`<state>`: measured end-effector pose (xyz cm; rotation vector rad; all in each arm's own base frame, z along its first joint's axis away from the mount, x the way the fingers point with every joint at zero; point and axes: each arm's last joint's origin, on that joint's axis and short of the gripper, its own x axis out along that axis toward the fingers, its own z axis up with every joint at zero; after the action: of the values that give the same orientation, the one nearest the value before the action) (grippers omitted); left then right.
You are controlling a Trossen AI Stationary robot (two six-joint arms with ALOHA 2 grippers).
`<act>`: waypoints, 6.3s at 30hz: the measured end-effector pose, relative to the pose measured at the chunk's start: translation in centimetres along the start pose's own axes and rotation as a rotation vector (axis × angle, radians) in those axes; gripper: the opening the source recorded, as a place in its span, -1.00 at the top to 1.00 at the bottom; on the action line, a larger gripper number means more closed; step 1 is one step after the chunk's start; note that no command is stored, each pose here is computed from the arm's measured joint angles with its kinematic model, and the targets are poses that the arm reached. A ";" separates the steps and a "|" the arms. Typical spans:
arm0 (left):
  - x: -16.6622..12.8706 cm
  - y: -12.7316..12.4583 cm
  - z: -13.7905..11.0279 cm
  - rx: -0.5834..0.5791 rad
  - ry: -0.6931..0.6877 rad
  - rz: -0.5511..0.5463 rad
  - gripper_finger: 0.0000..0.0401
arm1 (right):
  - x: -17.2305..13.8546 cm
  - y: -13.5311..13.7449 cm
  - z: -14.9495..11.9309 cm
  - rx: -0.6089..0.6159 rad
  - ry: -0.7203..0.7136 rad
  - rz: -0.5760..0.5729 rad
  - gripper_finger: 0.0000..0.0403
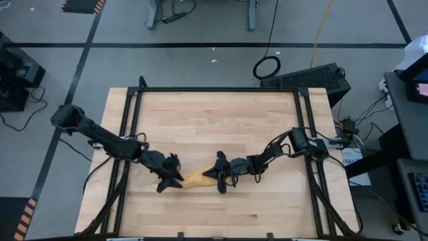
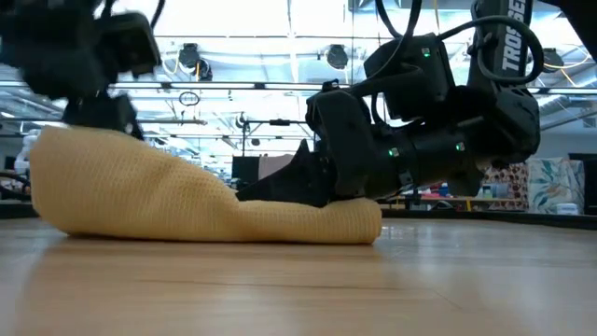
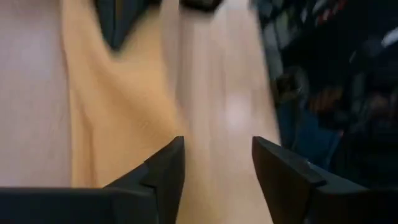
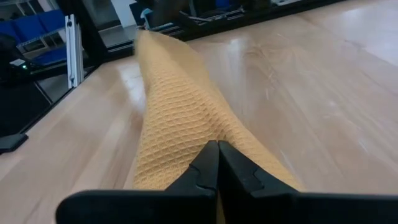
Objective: Roll towel
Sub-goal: Roll the yellow towel, then return to Home Position
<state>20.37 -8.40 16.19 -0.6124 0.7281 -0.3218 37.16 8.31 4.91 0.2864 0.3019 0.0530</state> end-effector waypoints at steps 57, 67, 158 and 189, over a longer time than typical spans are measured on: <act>5.2 0.4 -5.0 0.278 -0.326 0.425 0.94 | -1.1 1.9 3.9 -0.013 -0.103 0.049 1.00; 4.7 -0.3 -4.3 0.275 -0.371 0.389 0.94 | -1.2 1.8 3.9 -0.002 -0.055 0.027 1.00; -6.3 5.0 -2.7 0.584 -0.587 0.306 1.00 | -27.1 -0.8 3.1 -0.353 -0.118 0.064 1.00; -11.5 4.6 -4.0 0.615 -0.771 0.295 1.00 | -30.5 -2.0 4.4 -0.421 -0.321 0.124 1.00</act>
<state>9.70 -1.02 16.96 -0.0108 -0.0468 -0.0104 9.39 2.34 17.11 -0.1061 -0.0503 0.1883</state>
